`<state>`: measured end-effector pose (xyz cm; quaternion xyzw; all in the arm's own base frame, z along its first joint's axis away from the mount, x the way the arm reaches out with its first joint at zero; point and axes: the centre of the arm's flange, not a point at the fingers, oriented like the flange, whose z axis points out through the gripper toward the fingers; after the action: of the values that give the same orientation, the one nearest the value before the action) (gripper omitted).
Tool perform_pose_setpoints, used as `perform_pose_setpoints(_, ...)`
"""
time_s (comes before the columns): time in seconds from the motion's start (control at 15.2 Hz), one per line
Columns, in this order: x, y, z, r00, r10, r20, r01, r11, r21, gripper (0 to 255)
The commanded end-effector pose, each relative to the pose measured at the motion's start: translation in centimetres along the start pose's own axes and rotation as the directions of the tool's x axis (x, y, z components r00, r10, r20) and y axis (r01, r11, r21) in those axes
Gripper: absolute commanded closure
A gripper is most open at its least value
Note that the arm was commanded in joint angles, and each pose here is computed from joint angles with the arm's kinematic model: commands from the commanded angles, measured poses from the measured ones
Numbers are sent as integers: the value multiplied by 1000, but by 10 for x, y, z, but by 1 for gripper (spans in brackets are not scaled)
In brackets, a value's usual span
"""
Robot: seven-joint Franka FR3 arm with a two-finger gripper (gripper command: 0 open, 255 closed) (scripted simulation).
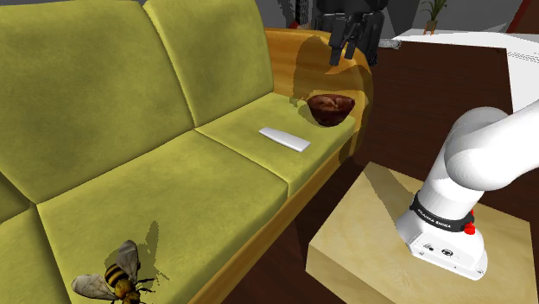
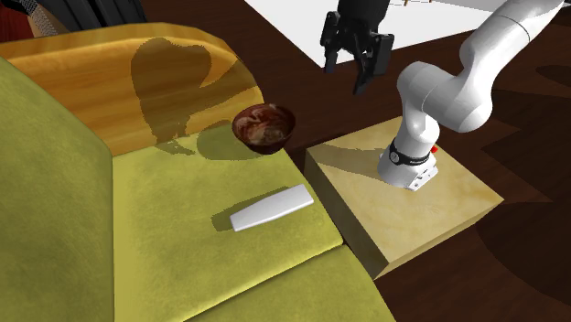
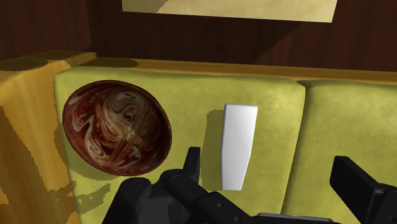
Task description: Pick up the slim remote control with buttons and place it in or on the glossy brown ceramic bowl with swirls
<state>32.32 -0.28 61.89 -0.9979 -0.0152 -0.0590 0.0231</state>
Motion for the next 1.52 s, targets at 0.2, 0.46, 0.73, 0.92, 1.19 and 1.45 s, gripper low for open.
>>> perform_pose_setpoints(0.2,23,-4,34,1000,3,15,-3,1000,-6,0)
perform_pose_setpoints(0.46,52,-8,79,999,7,35,-6,1000,-15,0)
perform_pose_setpoints(0.73,81,-12,126,998,11,55,-9,1000,-24,0)
perform_pose_setpoints(0.92,102,-15,161,997,14,70,-12,999,-30,0)
perform_pose_setpoints(1.19,129,-18,208,996,18,90,-15,999,-39,0)
perform_pose_setpoints(1.45,155,-21,256,994,23,110,-17,999,-48,0)
